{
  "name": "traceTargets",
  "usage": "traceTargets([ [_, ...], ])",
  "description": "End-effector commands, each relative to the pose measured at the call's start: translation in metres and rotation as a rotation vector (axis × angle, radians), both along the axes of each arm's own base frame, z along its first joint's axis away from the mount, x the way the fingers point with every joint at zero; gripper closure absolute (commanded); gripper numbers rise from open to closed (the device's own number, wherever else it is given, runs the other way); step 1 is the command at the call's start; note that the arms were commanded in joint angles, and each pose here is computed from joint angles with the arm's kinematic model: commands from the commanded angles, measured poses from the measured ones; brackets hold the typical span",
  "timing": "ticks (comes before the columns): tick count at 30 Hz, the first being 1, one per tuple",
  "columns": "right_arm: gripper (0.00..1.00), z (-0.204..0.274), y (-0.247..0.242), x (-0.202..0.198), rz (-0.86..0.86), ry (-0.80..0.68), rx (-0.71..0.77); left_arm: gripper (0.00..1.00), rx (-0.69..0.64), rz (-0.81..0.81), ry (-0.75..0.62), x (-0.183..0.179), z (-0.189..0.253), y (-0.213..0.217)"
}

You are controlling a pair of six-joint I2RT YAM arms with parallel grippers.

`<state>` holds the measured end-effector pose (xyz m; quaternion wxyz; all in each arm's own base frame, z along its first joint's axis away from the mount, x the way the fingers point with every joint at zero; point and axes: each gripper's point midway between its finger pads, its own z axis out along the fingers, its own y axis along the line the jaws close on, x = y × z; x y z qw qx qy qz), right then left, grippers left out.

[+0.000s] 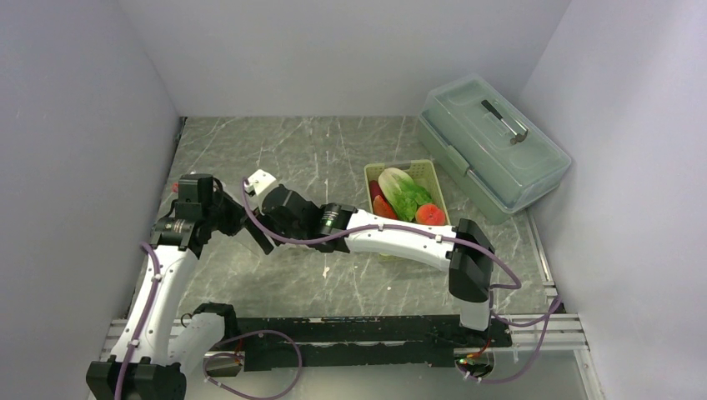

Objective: Place the food in the zip-top bag and seal the zipper
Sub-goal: Open the zipper of the food storage bag.

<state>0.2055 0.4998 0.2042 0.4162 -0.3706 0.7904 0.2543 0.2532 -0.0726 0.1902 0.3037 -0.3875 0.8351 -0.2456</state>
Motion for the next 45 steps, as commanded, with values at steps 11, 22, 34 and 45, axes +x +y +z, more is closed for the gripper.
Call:
traceTargets([
  [11,0.26,0.027,0.019,0.005,-0.01,-0.017,0.094,1.0,-0.032,-0.041,-0.077,0.002,0.023,-0.009],
  [22,0.33,0.007,0.007,0.028,-0.119,-0.048,0.03,1.0,-0.061,-0.068,-0.06,-0.003,0.023,-0.015],
  [34,0.71,0.015,-0.006,0.038,-0.178,-0.106,0.013,1.0,-0.067,-0.117,-0.017,-0.005,0.014,-0.022],
  [45,1.0,0.019,-0.018,0.041,-0.203,-0.134,-0.002,0.77,-0.014,-0.141,-0.086,-0.003,0.033,-0.017],
])
